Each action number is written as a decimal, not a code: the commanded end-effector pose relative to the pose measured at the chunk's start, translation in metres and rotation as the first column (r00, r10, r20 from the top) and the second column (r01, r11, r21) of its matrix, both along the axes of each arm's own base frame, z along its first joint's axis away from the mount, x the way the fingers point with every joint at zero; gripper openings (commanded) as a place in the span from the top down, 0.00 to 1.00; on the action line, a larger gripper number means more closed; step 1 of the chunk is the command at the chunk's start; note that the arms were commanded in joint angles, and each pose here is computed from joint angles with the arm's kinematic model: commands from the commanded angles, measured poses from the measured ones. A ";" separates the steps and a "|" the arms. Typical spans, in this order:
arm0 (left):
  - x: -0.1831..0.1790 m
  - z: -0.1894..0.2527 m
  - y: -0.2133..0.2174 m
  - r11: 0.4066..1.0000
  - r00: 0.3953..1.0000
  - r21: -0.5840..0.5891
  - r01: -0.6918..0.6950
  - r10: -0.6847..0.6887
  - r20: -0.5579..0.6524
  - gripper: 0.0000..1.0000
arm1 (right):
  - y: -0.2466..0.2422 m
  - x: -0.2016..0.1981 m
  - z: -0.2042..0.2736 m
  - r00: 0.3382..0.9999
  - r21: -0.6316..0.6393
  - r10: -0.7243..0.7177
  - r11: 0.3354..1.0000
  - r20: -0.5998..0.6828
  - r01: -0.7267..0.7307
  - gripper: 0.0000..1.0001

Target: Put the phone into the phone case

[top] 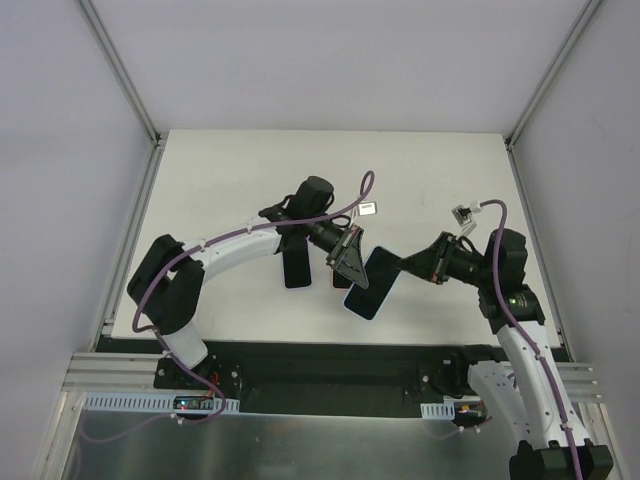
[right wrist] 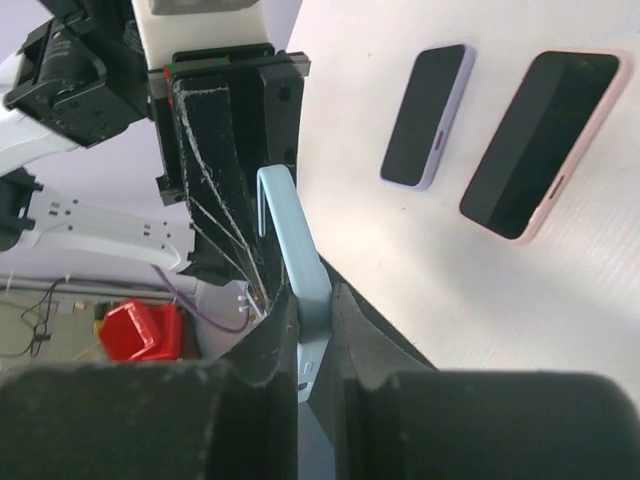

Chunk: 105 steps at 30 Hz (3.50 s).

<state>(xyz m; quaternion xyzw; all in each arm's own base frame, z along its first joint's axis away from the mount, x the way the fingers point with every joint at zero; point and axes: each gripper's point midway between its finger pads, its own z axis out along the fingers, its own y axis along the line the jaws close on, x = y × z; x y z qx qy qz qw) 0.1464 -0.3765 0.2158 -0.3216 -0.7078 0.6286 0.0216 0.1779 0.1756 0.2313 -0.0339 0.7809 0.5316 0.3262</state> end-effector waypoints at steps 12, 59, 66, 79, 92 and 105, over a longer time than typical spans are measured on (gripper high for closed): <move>0.020 -0.027 -0.010 0.985 0.994 0.132 -0.109 0.108 0.016 1.00 | -0.004 0.021 -0.001 0.986 0.043 -0.157 0.986 -0.055 0.159 0.77; 0.141 -0.130 -0.046 0.745 0.841 0.453 -0.491 0.540 0.025 0.59 | -0.119 0.008 -0.056 0.788 -0.524 -0.612 0.652 0.062 0.548 0.04; 0.143 -0.108 -0.039 0.764 0.849 0.408 -0.500 0.526 0.057 0.53 | -0.111 0.005 -0.052 0.812 -0.507 -0.582 0.687 0.045 0.521 0.04; 0.124 -0.022 0.012 0.758 0.803 0.284 -0.588 0.504 0.318 0.13 | -0.080 -0.022 -0.026 0.914 -0.422 -0.404 0.823 0.035 0.380 0.04; 0.045 0.055 0.089 0.819 0.715 0.045 -0.572 0.470 0.517 0.01 | -0.079 -0.059 0.020 0.893 -0.278 -0.431 0.849 0.131 0.450 0.04; 0.024 0.069 0.109 0.801 0.639 -0.112 -0.588 0.545 0.543 0.01 | -0.088 -0.070 0.033 0.863 -0.255 -0.463 0.826 0.202 0.503 0.04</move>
